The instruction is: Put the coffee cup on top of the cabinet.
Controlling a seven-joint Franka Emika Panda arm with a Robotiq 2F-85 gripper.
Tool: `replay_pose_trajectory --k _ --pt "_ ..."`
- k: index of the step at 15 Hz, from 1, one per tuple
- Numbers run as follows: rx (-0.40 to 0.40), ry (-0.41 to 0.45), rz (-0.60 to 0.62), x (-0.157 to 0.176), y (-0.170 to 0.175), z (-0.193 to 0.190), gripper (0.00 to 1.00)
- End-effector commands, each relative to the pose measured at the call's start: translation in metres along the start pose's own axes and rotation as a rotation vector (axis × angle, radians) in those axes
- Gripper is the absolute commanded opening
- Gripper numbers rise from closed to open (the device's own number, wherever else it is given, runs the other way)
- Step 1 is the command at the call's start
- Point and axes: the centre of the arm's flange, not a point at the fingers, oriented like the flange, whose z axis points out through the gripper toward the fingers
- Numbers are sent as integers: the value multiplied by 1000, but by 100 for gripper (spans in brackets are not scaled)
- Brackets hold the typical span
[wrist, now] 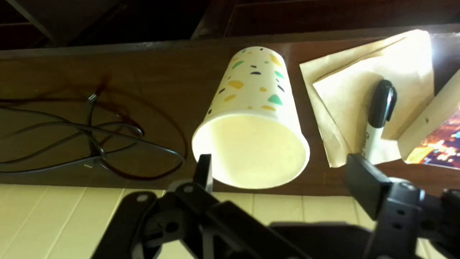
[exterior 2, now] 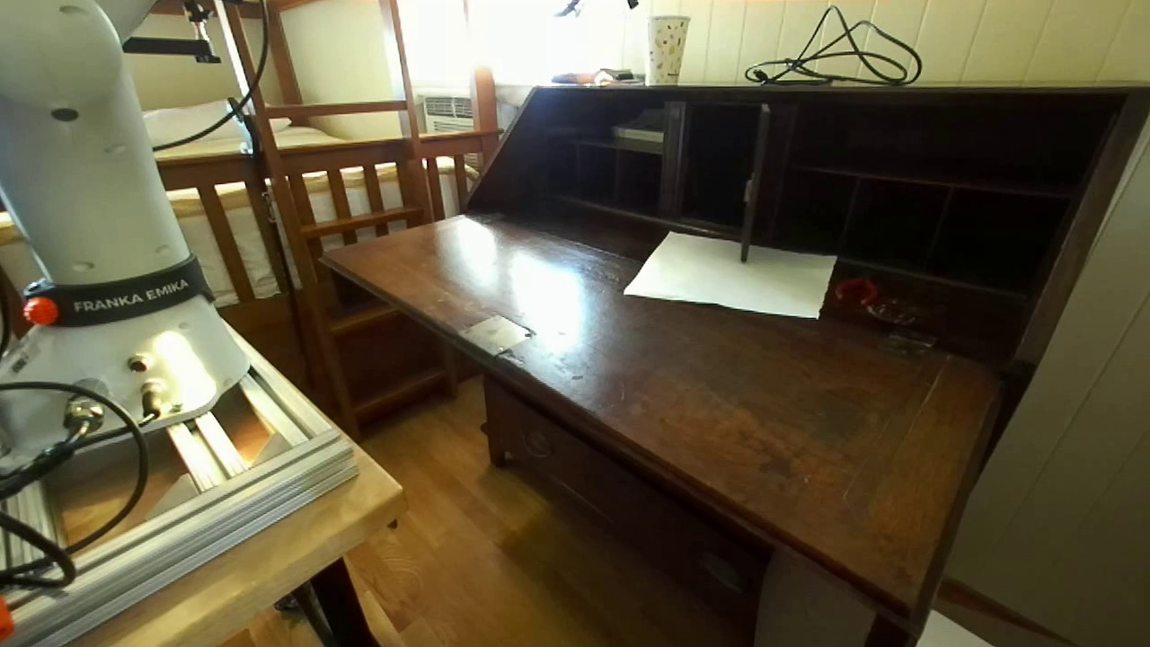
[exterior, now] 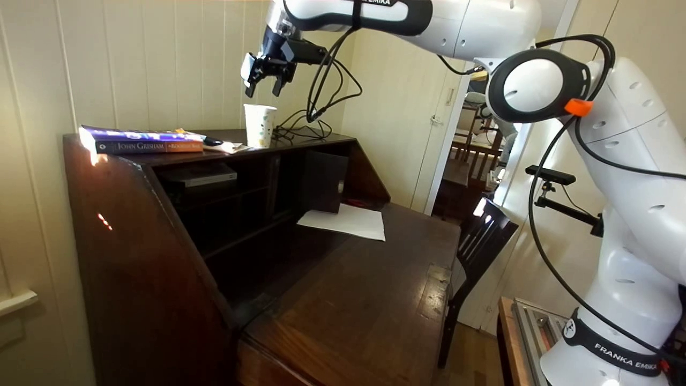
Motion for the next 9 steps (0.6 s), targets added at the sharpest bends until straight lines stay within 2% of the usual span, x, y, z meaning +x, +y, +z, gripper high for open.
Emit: replay_pose_trajectory --k 1,3,5,9 --pt "-25 20 28 2 8 -52 100" --pt "34 -45 5 -13 21 -72 100" --pt "40 -80 -12 -31 31 -97 100" --pt "47 -5 -4 -48 30 -158 100"
